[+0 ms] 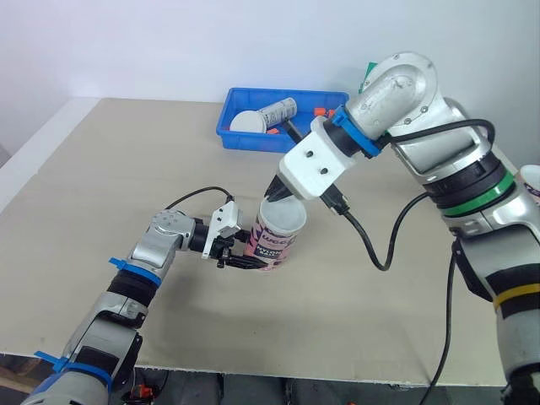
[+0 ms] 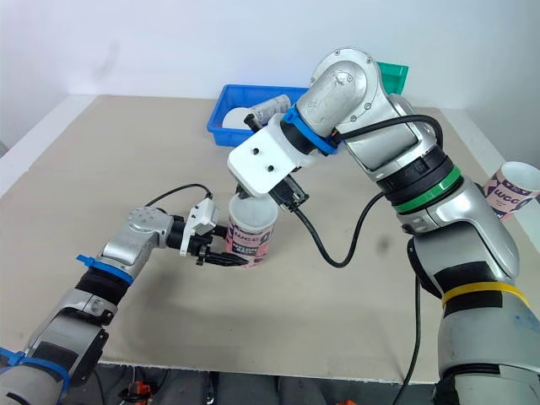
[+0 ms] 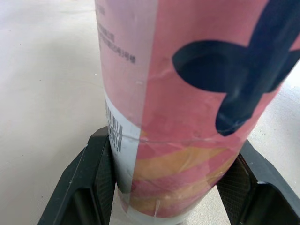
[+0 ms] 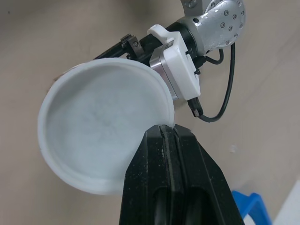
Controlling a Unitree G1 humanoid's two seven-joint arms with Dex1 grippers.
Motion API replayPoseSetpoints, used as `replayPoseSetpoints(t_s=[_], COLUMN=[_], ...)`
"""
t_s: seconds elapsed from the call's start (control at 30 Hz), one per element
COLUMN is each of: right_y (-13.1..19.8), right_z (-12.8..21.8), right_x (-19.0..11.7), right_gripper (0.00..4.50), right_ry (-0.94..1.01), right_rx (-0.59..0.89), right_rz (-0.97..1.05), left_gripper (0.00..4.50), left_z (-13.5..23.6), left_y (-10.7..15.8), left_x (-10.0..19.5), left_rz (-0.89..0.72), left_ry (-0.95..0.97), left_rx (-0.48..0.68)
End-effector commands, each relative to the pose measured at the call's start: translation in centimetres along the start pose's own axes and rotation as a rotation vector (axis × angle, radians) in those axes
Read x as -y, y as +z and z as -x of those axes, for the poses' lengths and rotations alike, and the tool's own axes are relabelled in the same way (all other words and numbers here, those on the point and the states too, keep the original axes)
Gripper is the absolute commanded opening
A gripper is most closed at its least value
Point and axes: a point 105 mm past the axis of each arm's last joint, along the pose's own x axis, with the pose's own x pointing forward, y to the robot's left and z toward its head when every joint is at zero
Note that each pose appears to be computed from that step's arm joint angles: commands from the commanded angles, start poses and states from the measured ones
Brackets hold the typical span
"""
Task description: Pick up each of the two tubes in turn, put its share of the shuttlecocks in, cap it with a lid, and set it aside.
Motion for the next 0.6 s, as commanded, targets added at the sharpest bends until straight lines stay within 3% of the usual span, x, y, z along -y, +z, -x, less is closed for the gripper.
replayPoseSetpoints(t_s=[0.03,0.6], right_y=[0.4,0.0], right_z=[1.0,-0.5], right_x=[-0.1,-0.5], right_gripper=[0.08,0.08], right_ry=[0.024,0.047], right_rx=[-0.049,-0.063], right_rz=[0.075,0.124], left_gripper=[2.63,2.63], left_z=[0.7,1.0], left_y=[-2.1,-1.6], left_x=[-0.4,-0.6], left_rz=[0.083,0.103], left_ry=[0.064,0.089], left_rx=[-0.049,-0.014])
